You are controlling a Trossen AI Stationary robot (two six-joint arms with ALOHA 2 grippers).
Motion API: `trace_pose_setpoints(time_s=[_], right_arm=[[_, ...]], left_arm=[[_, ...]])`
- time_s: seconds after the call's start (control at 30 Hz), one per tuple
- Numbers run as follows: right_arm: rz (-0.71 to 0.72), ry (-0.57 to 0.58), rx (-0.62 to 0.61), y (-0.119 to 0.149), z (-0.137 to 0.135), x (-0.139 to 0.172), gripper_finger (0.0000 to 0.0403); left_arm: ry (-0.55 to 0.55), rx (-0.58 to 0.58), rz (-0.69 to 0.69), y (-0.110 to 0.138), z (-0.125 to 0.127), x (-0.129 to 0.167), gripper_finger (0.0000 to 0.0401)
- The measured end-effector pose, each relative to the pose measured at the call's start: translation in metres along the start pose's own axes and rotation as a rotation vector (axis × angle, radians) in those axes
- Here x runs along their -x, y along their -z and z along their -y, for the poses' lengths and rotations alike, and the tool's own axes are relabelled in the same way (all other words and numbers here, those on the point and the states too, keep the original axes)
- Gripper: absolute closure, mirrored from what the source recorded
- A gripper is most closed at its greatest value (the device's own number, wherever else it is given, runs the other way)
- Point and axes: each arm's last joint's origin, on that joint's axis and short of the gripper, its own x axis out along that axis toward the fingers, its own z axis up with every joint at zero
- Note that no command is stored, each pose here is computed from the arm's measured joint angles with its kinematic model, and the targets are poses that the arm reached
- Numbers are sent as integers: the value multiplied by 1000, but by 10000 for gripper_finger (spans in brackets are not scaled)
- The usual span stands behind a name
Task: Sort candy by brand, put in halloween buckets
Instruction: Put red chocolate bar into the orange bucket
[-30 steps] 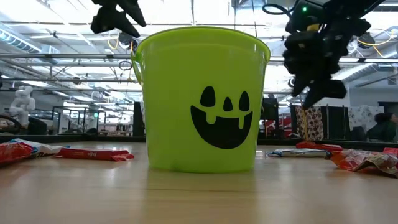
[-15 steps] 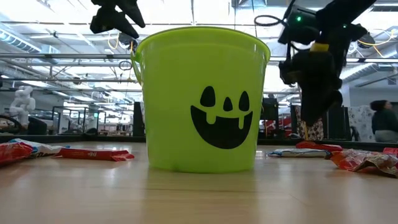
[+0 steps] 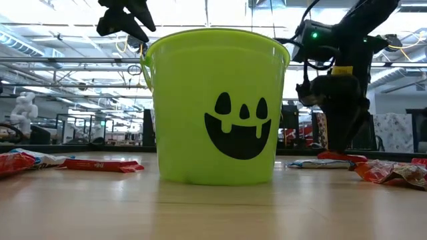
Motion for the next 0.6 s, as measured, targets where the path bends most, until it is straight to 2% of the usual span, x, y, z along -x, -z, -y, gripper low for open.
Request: trace_pose_setpoints(time_s=[0.17, 0.43, 0.6], right_arm=[[-15, 13, -7, -1, 0, -6, 252], [-20, 10, -33, -1, 0, -8, 354], [-10, -34, -27, -1, -2, -3, 396]], left_arm=[[-5, -1, 0, 0, 0, 0, 244], [-7, 0, -3, 0, -1, 0, 244], [-7, 0, -3, 0, -1, 0, 244]])
